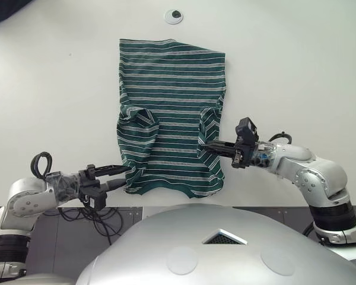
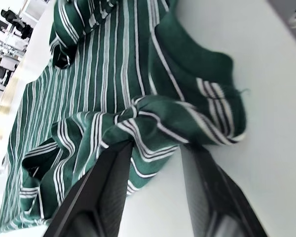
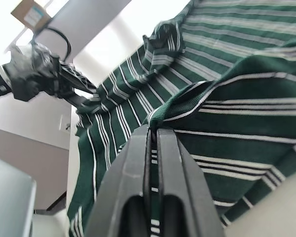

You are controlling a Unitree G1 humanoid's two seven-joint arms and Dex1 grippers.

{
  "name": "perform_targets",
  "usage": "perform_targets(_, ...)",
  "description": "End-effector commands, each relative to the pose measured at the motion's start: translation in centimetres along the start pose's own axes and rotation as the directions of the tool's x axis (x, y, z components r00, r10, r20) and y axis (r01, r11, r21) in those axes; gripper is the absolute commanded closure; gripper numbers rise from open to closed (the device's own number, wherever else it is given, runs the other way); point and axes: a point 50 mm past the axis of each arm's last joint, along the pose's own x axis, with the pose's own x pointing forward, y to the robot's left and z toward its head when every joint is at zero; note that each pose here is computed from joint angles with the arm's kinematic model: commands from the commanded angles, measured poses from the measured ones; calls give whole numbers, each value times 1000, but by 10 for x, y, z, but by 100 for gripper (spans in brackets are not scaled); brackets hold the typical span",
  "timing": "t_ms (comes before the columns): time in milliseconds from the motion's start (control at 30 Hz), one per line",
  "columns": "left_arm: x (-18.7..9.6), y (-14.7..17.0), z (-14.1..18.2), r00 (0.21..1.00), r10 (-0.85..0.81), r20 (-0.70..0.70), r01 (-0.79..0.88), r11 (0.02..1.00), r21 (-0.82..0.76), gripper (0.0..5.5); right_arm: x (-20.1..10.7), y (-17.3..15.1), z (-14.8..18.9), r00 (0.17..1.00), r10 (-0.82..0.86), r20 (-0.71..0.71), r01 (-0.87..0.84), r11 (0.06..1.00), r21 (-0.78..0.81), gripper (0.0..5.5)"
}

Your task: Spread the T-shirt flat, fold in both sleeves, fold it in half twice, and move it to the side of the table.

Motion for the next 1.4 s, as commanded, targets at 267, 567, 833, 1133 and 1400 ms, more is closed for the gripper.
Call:
perform_targets(267, 0, 1, 5, 999, -22, 47, 9, 966, 258, 376, -56, -1, 7, 996, -87, 12, 87, 992, -89, 375)
perform_targets(567, 11, 8, 7, 995, -102, 20, 82, 887, 454, 475, -86, 16, -26, 970, -123, -211, -100, 589, -802, 373)
perform_targets(833, 12, 12, 16, 990, -106, 97, 29, 808, 588, 547, -67, 28, -52, 957, -20, -289, -280, 190, -941, 373)
perform_targets(1133, 14, 10, 17, 986, -128, 102, 37, 782, 622, 547, -49, 13, -59, 951, -15, -309, -309, -50, -950, 373)
perform_targets(1400, 15, 7, 15, 987, -121, 103, 34, 790, 612, 550, -61, 2, -60, 962, -79, -260, -257, 49, -965, 432)
